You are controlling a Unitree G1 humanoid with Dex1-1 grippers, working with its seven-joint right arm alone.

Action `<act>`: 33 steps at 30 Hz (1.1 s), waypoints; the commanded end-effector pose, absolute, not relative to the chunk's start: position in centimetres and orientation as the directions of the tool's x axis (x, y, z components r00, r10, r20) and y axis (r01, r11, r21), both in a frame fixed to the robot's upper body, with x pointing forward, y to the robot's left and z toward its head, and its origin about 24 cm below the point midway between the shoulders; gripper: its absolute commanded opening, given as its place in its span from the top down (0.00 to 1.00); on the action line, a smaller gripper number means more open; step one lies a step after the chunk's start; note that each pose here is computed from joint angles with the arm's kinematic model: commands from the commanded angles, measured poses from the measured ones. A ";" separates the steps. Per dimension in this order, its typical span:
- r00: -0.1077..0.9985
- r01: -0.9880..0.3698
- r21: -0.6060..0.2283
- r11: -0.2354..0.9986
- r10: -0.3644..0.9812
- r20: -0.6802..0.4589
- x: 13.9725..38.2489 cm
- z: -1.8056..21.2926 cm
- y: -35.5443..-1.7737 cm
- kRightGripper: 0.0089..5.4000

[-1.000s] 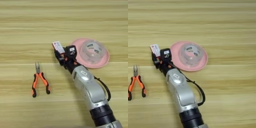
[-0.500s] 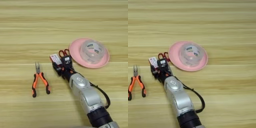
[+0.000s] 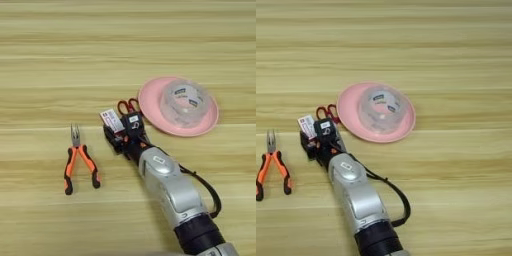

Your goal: Move the objects on the table

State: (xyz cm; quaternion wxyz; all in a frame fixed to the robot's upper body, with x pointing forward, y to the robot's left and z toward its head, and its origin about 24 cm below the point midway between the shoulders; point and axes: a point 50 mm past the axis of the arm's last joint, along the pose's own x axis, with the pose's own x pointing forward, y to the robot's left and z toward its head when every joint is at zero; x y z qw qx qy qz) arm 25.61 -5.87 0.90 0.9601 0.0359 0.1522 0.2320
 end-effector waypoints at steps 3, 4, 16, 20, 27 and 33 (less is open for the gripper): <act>0.877 -0.459 0.108 0.882 0.469 -0.107 26.7 4.3 -4.8 0.33; 0.878 -0.460 0.104 0.882 0.469 -0.097 26.7 4.4 -4.8 0.30; 0.883 -0.467 0.062 0.882 0.468 -0.009 25.8 6.0 -4.9 0.04; 0.887 -0.460 0.073 0.885 0.461 -0.004 25.3 6.1 -5.2 0.01; 0.866 -0.497 0.058 0.866 0.499 -0.016 23.6 6.5 -5.7 0.01; 0.845 -0.524 0.099 0.846 0.531 -0.061 22.3 6.5 -6.1 0.01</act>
